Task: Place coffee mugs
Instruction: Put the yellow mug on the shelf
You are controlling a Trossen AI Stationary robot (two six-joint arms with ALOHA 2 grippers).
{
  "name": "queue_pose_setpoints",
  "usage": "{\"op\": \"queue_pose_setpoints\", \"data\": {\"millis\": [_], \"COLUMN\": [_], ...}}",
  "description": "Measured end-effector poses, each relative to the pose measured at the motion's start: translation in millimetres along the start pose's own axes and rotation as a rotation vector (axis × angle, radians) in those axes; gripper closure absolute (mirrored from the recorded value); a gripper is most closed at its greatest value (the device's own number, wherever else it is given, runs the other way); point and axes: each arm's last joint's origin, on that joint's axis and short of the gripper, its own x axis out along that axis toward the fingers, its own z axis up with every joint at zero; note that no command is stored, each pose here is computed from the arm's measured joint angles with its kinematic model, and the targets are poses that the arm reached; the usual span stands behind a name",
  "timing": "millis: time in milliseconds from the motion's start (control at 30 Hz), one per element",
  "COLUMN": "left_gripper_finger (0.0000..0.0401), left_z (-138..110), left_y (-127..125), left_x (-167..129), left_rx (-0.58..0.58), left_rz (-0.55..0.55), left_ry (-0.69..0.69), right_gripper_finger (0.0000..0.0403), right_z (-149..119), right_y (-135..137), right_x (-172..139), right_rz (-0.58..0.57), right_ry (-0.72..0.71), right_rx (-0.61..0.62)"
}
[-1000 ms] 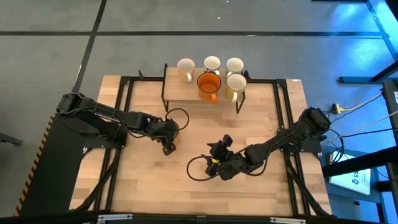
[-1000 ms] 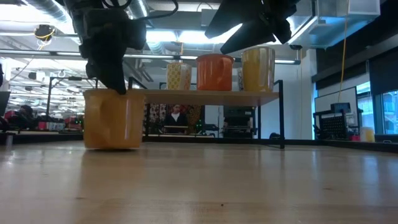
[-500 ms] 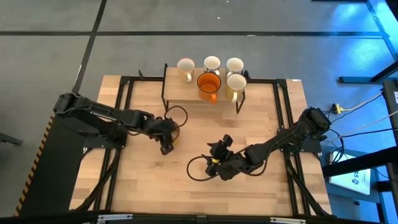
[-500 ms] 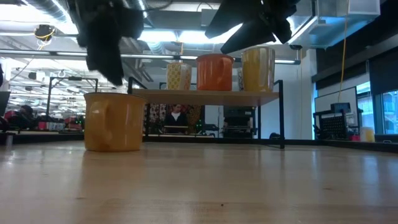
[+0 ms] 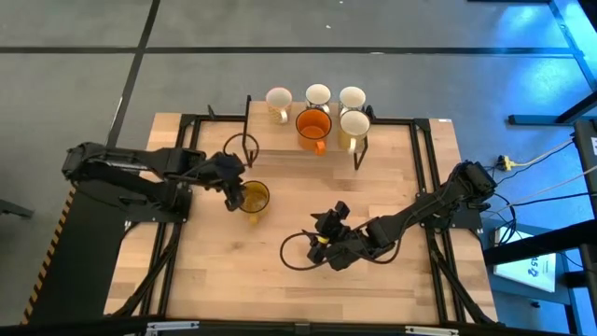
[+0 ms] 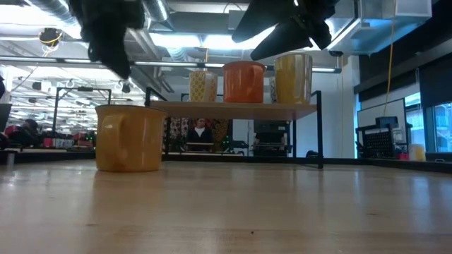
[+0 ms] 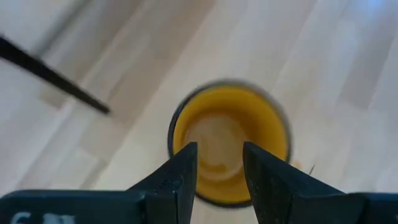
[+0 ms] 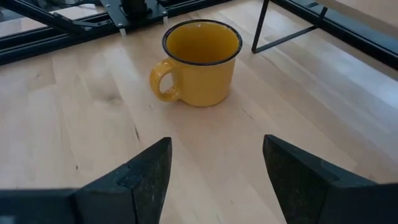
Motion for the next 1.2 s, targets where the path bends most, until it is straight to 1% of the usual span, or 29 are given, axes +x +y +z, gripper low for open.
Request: {"op": "queue_pose_setpoints", "data": {"millis": [133,333,433,533,633,767,900,1067,1100,1200], "left_gripper_finger": [0.0278,0.0278,0.0278,0.0278,0.0278,0.0282,0.031,0.0377,0.0384,0.0384], "left_z": [-4,-3,-2,-1,-1,-2,-3,-1,0,0], "left_y": [14,26,28,29,28,28,27,26,26,26], "left_x": [21,44,54,64,74,86,93,94,94,93], "left_rx": [-0.006,-0.015,-0.006,-0.005,-0.002,0.001,0.014,0.024,0.025,0.02], "left_rz": [-0.001,0.074,0.054,0.06,0.021,0.028,0.034,0.022,0.02,0.008], "left_ry": [0.086,0.16,0.213,0.252,0.289,0.335,0.35,0.338,0.334,0.334], "right_gripper_finger": [0.0165,0.0165,0.0165,0.0165,0.0165,0.0165,0.0165,0.0165,0.0165,0.0165], "right_z": [0,0,-1,-1,-2,-2,-1,-2,-2,-2], "right_y": [-1,-1,-1,-2,-2,-2,-3,-3,-3,-3], "right_x": [0,0,0,0,0,0,0,0,0,0], "right_rz": [-0.004,-0.012,-0.013,-0.019,-0.02,-0.023,-0.037,-0.041,-0.042,-0.044], "right_ry": [0.003,0.003,0.004,0.01,0.011,0.013,0.001,-0.001,0.0,0.003], "right_rx": [-0.007,-0.009,-0.01,-0.018,-0.02,-0.023,-0.024,-0.025,-0.026,-0.03]}}
